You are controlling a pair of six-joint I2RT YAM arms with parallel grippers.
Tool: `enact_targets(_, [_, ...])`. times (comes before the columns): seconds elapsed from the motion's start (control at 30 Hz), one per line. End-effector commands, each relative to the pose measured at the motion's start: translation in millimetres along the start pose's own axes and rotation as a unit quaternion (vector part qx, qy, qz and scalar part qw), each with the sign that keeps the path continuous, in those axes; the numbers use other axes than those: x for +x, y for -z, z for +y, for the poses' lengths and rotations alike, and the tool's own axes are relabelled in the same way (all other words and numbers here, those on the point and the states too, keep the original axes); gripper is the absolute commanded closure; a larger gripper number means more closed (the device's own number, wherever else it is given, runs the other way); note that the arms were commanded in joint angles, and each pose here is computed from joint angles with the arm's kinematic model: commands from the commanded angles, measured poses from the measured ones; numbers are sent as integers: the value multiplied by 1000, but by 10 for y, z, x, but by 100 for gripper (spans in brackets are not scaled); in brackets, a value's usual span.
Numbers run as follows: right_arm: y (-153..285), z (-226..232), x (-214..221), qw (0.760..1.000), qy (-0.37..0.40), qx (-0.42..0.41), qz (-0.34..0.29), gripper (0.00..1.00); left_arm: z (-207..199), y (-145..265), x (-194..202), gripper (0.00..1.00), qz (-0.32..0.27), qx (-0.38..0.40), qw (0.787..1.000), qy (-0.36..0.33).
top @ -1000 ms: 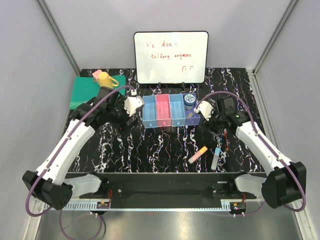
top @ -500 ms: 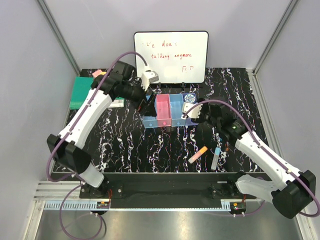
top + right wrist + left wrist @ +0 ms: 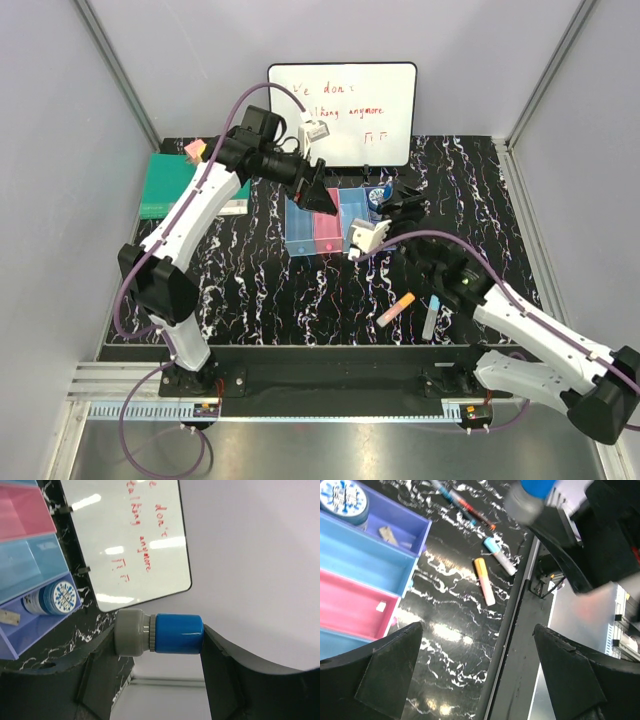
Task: Sort the stationery into containers
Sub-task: Pick up the stationery from the corner of the board.
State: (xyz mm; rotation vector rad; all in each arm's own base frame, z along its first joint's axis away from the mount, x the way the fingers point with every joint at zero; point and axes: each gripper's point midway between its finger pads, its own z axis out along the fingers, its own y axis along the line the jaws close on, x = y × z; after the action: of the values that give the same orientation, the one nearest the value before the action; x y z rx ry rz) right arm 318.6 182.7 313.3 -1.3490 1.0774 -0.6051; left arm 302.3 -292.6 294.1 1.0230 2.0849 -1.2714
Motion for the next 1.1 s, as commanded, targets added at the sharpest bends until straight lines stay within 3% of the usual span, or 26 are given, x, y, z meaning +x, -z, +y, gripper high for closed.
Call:
enact_targets(0.0, [198, -366, -339, 997, -12, 63, -47, 88, -199, 53, -240, 1, -40, 45, 997, -43])
enact_targets(0.2, [244, -265, -740, 995, -10, 40, -86, 93, -199, 88, -390, 1, -62, 53, 995, -58])
enact_targets(0.23, [250, -263, -817, 995, -15, 38, -95, 100, -207, 94, -412, 1, -65, 56, 995, -59])
enact_targets(0.67, [176, -208, -1282, 989, -19, 38, -138, 100, -312, 290, -527, 1, -110, 72, 987, -96])
enact_targets(1.07, [42, -680, -1606, 982, -2, 112, -151, 100, -323, 616, -525, 3, -182, 103, 972, -103])
